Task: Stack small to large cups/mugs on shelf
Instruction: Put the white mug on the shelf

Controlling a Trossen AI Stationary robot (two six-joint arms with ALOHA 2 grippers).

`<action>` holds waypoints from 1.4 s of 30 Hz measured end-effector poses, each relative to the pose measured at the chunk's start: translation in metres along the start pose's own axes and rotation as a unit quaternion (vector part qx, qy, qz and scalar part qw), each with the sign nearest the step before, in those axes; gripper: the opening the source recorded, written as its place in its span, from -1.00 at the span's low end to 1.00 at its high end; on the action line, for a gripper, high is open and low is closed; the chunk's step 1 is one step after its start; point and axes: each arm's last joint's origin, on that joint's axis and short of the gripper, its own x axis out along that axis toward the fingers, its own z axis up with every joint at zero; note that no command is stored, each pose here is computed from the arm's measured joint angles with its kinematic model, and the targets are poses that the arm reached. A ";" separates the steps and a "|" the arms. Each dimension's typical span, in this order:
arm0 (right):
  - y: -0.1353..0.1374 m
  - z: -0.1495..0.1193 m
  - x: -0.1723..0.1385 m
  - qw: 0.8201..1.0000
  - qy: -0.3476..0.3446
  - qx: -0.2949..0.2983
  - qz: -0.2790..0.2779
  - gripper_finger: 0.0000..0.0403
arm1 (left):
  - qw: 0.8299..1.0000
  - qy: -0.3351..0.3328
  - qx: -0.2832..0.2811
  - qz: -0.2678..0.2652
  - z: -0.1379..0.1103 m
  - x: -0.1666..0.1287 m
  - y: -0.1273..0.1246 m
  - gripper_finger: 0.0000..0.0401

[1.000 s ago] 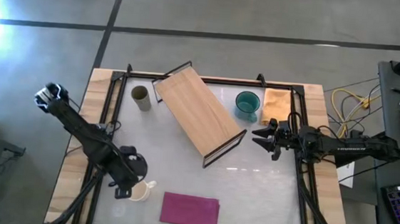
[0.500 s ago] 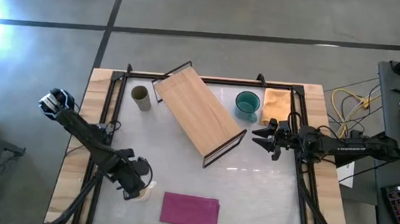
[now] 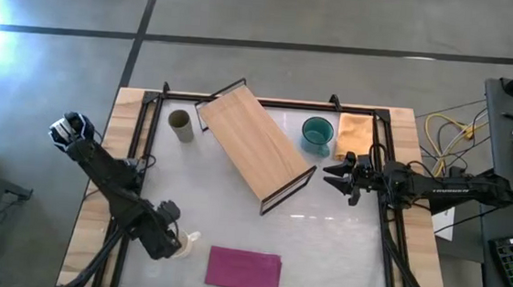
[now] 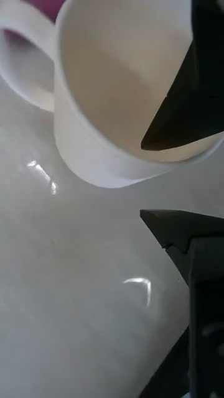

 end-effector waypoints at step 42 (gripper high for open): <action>0.000 0.000 0.000 1.000 0.000 0.000 0.000 -0.09 | 0.969 -0.186 -0.157 -0.045 0.099 -0.118 0.044 -1.00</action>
